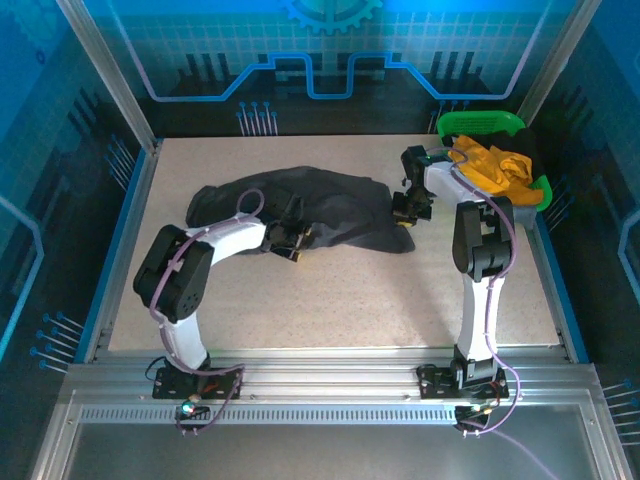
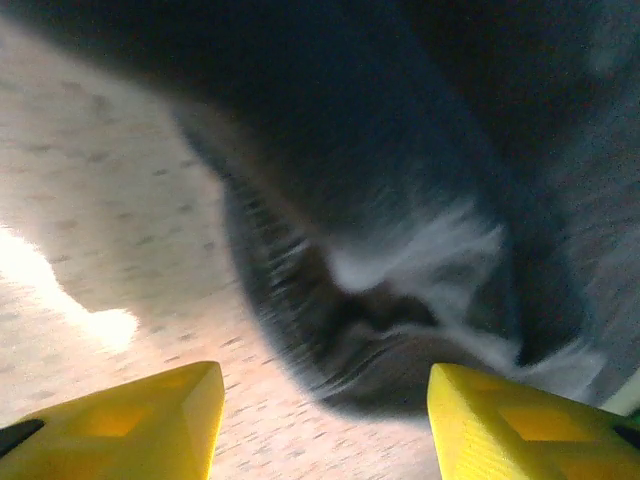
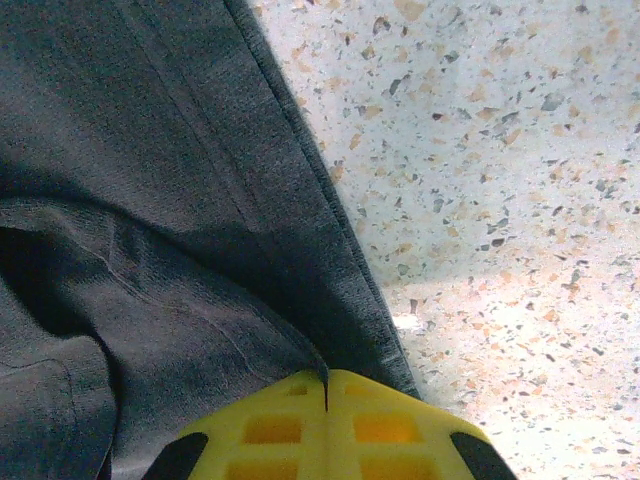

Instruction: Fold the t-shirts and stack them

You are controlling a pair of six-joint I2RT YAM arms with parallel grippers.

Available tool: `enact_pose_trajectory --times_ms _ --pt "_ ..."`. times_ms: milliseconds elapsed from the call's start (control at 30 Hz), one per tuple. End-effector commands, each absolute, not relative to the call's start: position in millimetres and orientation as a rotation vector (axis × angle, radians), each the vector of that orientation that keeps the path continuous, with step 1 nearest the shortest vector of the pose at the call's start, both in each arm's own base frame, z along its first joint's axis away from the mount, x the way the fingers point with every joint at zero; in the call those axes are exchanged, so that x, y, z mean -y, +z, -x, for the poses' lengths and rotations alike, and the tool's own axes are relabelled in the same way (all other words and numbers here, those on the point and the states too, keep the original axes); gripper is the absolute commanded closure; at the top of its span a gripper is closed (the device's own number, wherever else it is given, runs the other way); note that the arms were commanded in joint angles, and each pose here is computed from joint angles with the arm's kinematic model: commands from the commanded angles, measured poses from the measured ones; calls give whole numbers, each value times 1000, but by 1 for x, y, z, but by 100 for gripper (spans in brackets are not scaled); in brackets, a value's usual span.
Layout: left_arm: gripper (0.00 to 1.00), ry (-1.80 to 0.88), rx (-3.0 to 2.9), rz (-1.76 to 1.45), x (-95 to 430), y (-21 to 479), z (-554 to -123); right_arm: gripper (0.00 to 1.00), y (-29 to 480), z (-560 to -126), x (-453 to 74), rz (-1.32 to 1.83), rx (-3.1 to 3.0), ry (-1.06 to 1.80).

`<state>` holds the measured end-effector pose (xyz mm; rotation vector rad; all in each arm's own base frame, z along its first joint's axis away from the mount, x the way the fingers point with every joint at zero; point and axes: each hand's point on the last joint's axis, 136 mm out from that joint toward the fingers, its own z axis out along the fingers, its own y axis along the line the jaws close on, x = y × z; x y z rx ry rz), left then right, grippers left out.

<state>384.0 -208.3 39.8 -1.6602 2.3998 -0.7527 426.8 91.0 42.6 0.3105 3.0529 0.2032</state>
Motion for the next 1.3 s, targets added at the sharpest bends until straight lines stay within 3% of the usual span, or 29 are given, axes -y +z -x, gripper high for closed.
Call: enact_pose_trajectory --times_ms 0,233,300,400,433,667,933,1067,1267 --pt "45 -869 -2248 1841 218 44 -405 100 43 -425 -86 -317 -3063 230" --pt "57 -765 -2277 1942 210 24 -380 100 43 -425 -85 -329 -3060 237" --pt "69 -763 -2267 1932 207 25 -382 100 43 -425 -84 -334 -3060 232" --pt "97 -734 -2260 1862 197 40 -381 100 43 -425 -80 -342 -3057 208" --pt "100 -720 -2265 1841 192 47 -378 100 44 -427 -79 -346 -3051 206" --pt "100 -624 -2270 1754 131 96 -330 100 57 -439 -69 -385 -2998 171" --pt "100 -665 -2130 1705 49 136 -307 100 121 -453 -77 -308 -2851 170" --pt "100 -555 -2159 1710 26 141 -288 100 127 -415 -89 -240 -2861 135" --pt "100 -350 -2173 1731 -6 142 -259 100 92 -328 -82 -142 -2894 15"
